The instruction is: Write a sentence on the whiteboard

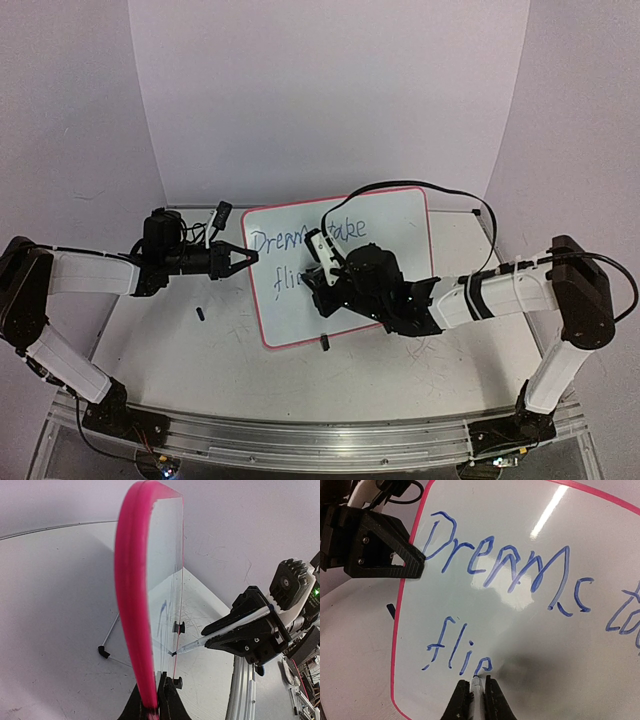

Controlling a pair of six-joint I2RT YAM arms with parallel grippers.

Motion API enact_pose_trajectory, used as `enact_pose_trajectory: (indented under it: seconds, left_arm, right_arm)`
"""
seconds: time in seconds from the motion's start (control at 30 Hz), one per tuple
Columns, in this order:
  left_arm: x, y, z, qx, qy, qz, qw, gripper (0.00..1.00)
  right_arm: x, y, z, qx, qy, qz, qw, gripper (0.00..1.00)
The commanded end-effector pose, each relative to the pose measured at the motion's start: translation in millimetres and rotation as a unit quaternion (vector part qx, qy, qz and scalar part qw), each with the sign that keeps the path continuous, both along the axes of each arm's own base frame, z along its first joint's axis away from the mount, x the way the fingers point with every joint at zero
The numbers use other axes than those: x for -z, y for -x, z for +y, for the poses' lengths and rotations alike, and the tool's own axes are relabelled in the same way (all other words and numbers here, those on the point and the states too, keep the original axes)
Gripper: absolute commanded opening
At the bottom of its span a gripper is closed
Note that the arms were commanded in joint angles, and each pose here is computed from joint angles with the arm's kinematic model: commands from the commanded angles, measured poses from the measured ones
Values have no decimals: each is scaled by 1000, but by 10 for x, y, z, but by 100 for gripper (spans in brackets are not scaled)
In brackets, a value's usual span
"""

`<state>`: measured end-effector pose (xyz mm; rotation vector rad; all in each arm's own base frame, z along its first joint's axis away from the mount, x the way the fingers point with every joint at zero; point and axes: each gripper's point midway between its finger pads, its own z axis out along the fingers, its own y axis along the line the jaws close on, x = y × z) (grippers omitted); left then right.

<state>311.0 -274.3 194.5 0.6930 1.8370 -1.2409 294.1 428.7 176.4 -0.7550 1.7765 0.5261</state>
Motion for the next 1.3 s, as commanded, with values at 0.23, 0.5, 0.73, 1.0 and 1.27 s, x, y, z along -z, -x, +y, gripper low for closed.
enact_pose_trajectory:
  seconds: [0.23,0.5,0.73,1.0,1.27]
  left_arm:
    - [21,-147,14,-31,-29,-33,999,0]
    - [30,-148,15,-31,-30,-32,999,0]
    - [28,-150,20,-32,-31,-34,998,0]
    - [24,-154,17,-32,-31,-34,998,0]
    - [12,-154,12,-31,-30,-36,998,0]
  right_arm:
    - [-322,-163,-104,48,-26,-29,998,0]
    - [-447,-216,-60,48,-32,-43,997,0]
    - [-435,-238,-54,48,-31,-42,997,0]
    - [-216,-147,-81,36,-23,-14,999,0]
    - [39,5,-111,20,-8,17,1000,0]
